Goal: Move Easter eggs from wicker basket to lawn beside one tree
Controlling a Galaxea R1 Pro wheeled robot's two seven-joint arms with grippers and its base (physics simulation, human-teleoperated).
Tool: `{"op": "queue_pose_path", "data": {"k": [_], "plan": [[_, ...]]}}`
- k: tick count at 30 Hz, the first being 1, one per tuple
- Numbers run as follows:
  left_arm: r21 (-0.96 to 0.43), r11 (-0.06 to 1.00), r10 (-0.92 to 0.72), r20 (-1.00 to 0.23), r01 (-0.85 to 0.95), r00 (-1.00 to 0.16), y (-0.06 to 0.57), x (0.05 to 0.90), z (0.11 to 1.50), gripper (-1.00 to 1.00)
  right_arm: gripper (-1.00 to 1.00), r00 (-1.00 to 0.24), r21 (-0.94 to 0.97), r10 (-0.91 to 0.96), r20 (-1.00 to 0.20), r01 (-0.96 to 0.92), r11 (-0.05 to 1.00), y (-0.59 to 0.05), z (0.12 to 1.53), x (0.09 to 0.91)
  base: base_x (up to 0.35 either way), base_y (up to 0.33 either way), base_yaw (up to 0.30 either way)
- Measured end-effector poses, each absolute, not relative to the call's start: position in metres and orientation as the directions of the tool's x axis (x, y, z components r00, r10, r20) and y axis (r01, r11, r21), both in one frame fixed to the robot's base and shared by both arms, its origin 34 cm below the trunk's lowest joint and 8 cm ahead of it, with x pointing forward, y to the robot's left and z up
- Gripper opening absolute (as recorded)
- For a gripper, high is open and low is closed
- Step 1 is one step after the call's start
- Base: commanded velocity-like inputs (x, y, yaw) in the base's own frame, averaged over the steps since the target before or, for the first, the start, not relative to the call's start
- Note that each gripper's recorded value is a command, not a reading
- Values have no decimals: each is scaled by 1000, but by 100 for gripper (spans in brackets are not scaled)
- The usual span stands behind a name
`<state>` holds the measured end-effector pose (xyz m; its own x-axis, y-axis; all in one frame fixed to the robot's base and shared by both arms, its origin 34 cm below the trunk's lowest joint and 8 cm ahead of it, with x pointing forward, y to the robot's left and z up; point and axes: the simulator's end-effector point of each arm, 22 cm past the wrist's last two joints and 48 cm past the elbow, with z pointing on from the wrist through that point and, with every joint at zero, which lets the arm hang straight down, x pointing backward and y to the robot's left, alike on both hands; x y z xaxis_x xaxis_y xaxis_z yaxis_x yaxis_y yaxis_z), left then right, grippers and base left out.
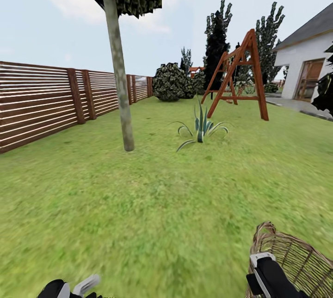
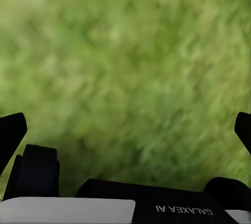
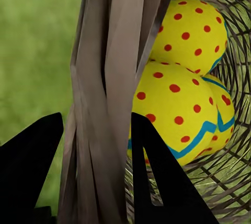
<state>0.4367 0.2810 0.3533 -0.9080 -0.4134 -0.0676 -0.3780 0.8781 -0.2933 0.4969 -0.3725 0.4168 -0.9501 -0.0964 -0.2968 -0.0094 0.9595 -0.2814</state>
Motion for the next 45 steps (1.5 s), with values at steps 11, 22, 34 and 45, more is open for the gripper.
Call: {"op": "queue_pose_path", "data": {"k": [11, 22, 34, 45], "plan": [[-296, 878, -414, -69, -378, -908, 281, 443, 378, 100, -100, -949, -278, -95, -300, -9, 960, -372, 442, 503, 0, 0, 253], [-296, 878, -413, -68, -377, -908, 280, 448, 401, 100, -100, -949, -277, -95, -301, -9, 961, -372, 465, 508, 0, 0, 249], [-295, 876, -416, -67, -381, -907, 281, 451, 420, 100, -100, -944, -278, -97, -316, -6, 961, -371, 490, 517, 26, 0, 242], [-295, 876, -416, -67, -380, -907, 281, 451, 420, 100, -100, -944, -281, -100, -316, -8, 960, -371, 490, 517, 330, 58, 120]]}}
